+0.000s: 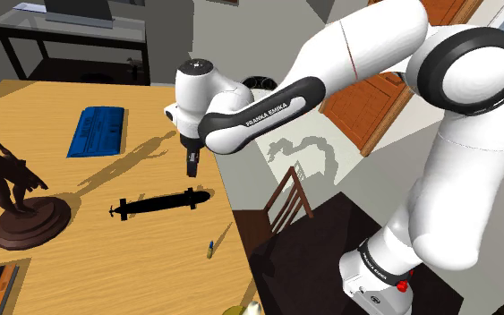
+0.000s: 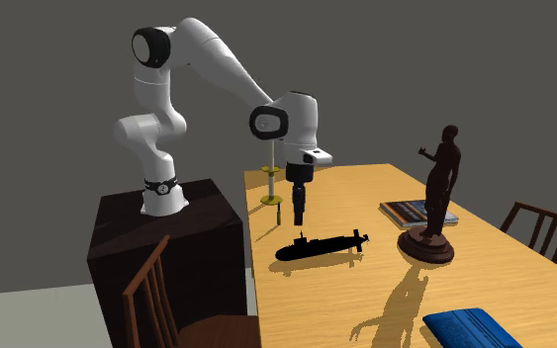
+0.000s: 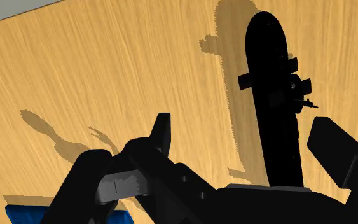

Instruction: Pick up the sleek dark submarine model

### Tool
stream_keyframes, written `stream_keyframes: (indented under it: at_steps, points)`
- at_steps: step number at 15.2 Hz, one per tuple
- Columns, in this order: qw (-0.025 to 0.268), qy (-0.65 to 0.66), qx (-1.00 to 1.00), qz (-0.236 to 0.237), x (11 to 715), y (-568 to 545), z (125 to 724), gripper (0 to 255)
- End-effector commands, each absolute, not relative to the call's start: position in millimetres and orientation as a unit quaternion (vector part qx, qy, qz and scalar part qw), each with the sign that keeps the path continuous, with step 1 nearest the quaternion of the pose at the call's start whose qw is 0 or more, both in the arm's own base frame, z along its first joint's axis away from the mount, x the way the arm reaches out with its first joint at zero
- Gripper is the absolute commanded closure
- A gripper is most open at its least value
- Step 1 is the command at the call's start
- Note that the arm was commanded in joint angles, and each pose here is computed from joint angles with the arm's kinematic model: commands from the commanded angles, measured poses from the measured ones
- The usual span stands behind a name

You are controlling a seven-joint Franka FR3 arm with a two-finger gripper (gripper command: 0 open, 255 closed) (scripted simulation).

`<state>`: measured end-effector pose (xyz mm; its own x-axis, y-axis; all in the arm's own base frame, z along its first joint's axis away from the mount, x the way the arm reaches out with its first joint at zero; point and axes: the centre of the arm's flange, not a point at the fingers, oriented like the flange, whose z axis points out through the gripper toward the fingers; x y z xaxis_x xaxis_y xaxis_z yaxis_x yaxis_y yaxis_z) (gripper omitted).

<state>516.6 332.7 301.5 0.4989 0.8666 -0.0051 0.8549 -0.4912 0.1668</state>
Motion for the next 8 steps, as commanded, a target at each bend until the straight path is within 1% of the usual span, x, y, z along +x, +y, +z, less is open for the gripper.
stream_keyframes:
  at_steps: [1, 8]
  points:
    - [0.075, 0.521, 0.849, 0.039, 520, 355, 281, 0]
    - [0.077, 0.593, 0.8, 0.036, 510, 422, 219, 0]
